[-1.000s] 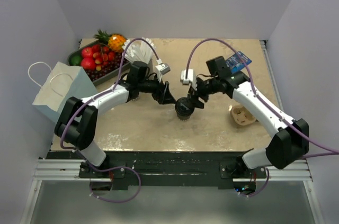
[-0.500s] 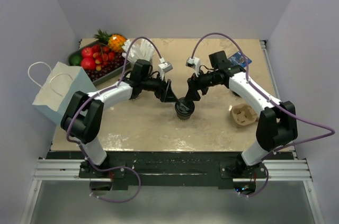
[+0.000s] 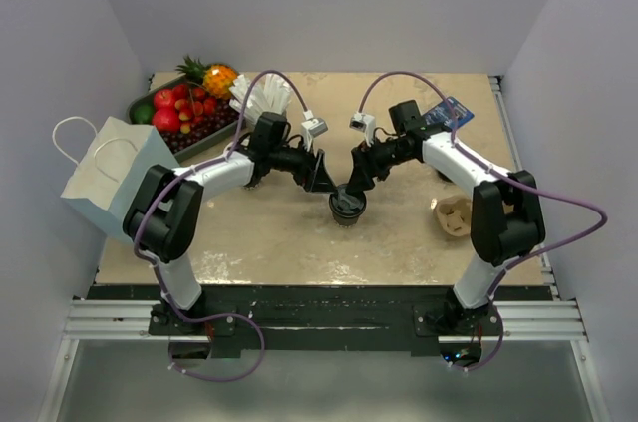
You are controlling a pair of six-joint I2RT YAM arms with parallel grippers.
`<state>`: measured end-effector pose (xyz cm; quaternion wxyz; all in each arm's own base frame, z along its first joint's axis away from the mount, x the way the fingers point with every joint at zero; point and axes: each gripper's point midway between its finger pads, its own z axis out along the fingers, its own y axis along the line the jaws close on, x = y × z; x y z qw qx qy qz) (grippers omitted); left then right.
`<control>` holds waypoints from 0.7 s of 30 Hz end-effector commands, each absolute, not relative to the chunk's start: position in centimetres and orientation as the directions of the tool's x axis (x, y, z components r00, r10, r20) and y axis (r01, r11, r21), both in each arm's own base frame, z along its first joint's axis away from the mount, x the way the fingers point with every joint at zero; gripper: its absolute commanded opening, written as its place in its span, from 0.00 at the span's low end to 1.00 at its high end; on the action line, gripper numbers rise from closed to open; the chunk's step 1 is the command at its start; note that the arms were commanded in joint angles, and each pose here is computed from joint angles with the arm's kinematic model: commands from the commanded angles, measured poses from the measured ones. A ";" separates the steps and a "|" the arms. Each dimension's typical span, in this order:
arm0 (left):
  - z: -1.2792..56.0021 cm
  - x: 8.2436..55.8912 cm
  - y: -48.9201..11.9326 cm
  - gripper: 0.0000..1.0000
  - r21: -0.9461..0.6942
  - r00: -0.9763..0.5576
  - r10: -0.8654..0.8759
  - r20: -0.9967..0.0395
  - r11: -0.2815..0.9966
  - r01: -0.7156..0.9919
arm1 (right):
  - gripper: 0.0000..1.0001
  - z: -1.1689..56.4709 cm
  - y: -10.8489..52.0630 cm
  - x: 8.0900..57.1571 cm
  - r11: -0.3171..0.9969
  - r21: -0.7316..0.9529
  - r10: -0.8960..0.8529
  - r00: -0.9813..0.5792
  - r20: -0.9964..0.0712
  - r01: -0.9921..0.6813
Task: Pack the takeout coffee
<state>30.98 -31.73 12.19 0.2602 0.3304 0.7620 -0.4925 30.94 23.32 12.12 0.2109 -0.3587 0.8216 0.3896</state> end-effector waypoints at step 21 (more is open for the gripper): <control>8.5 32.5 -32.6 0.68 -0.640 -0.713 0.243 -0.657 0.320 0.699 | 0.50 8.0 22.3 30.1 0.363 0.794 -0.275 -0.870 -0.409 -0.488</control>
